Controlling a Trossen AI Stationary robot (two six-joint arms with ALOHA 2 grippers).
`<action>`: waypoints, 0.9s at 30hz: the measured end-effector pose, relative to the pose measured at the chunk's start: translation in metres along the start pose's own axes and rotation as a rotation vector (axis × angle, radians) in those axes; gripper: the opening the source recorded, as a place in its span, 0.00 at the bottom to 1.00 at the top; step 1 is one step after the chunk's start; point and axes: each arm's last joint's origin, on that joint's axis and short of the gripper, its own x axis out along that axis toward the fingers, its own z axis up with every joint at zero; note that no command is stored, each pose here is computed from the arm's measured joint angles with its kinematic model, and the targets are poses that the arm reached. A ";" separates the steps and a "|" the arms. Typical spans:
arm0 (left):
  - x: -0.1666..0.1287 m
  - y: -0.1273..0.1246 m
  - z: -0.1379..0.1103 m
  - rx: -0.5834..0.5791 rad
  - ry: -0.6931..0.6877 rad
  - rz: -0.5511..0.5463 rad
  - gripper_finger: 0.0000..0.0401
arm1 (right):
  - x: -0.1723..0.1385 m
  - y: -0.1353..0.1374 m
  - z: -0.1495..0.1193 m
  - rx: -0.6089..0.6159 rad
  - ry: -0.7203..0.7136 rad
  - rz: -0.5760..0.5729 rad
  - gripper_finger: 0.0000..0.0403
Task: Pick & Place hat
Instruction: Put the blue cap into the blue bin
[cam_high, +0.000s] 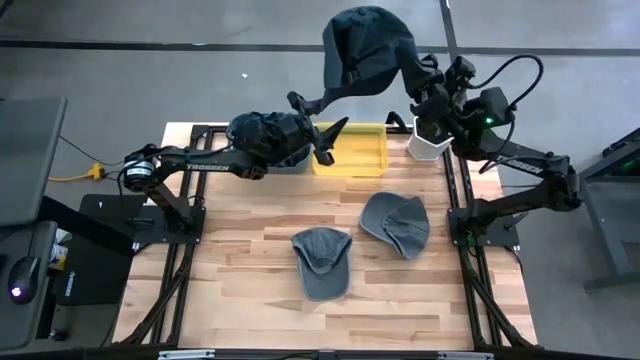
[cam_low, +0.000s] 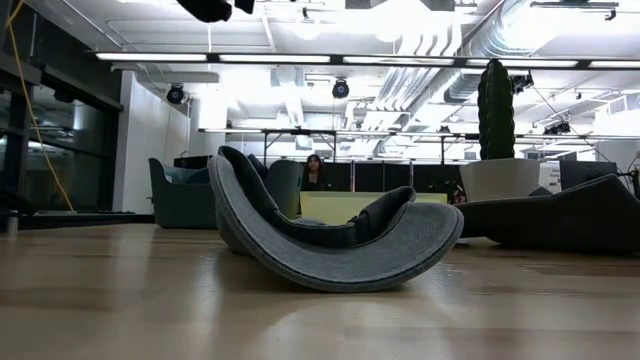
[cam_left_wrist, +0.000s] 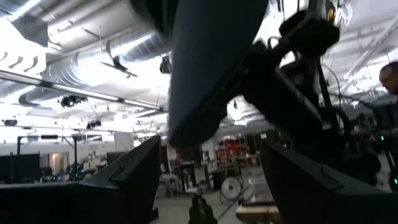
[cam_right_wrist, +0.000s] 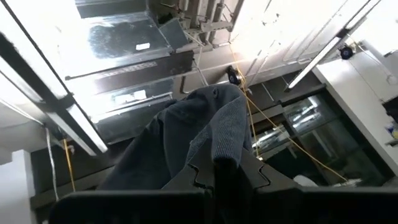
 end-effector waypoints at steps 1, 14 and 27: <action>0.000 0.000 0.001 0.000 -0.005 0.001 0.62 | 0.000 0.000 -0.001 0.003 0.004 -0.003 0.02; 0.000 0.002 0.005 0.023 -0.040 0.043 0.62 | 0.011 -0.014 -0.037 0.096 0.080 0.018 0.02; -0.002 0.008 0.018 0.178 -0.151 0.168 0.62 | 0.013 -0.016 -0.043 0.149 0.107 0.059 0.02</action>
